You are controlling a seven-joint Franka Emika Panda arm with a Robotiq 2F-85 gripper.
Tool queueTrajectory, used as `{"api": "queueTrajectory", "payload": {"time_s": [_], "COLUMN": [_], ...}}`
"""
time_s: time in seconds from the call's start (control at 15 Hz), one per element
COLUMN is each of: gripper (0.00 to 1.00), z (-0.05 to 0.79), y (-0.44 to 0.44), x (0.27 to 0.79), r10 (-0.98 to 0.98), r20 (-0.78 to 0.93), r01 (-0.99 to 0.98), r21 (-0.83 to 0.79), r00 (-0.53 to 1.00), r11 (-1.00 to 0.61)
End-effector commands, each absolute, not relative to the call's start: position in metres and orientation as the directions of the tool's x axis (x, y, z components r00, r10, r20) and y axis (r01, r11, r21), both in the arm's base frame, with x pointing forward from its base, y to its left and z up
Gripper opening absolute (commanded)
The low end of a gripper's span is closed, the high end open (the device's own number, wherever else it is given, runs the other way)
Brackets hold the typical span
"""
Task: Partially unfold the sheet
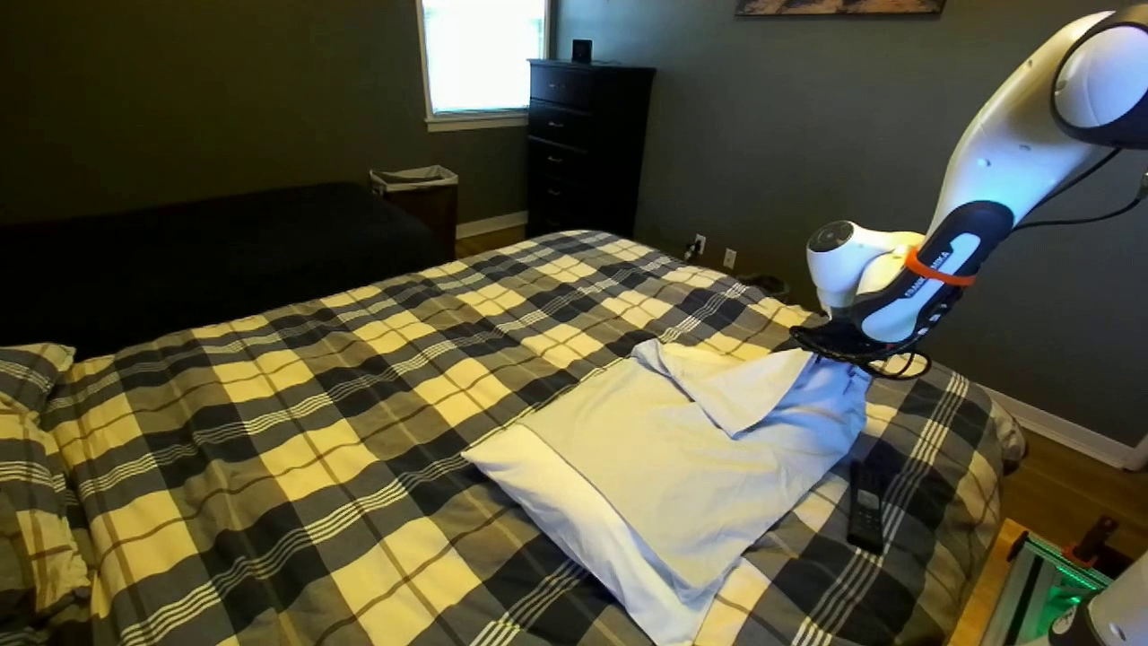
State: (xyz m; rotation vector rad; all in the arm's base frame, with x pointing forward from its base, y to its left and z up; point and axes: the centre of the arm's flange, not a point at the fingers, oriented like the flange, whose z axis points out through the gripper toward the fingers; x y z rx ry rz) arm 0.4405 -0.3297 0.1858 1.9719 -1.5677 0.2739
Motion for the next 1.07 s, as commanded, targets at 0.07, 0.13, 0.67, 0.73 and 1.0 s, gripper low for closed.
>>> {"api": "queueTrajectory", "payload": {"time_s": [0.07, 0.13, 0.67, 0.73, 1.0], "gripper": [0.01, 0.01, 0.57, 0.64, 0.95], "z": [0.177, 0.177, 0.208, 0.215, 0.220], "y": [-0.366, -0.370, -0.356, -0.352, -0.328], "x": [0.451, 0.452, 0.420, 0.415, 0.406], "r10": [-0.837, -0.840, -0.848, -0.845, -0.816], "r20": [0.494, 0.492, 0.482, 0.487, 0.488], "r01": [-0.951, -0.952, -0.964, -0.967, -0.950], "r21": [0.294, 0.294, 0.238, 0.219, 0.182], "r00": [0.236, 0.230, 0.221, 0.221, 0.311], "r11": [-0.095, -0.089, -0.116, -0.126, -0.253]}}
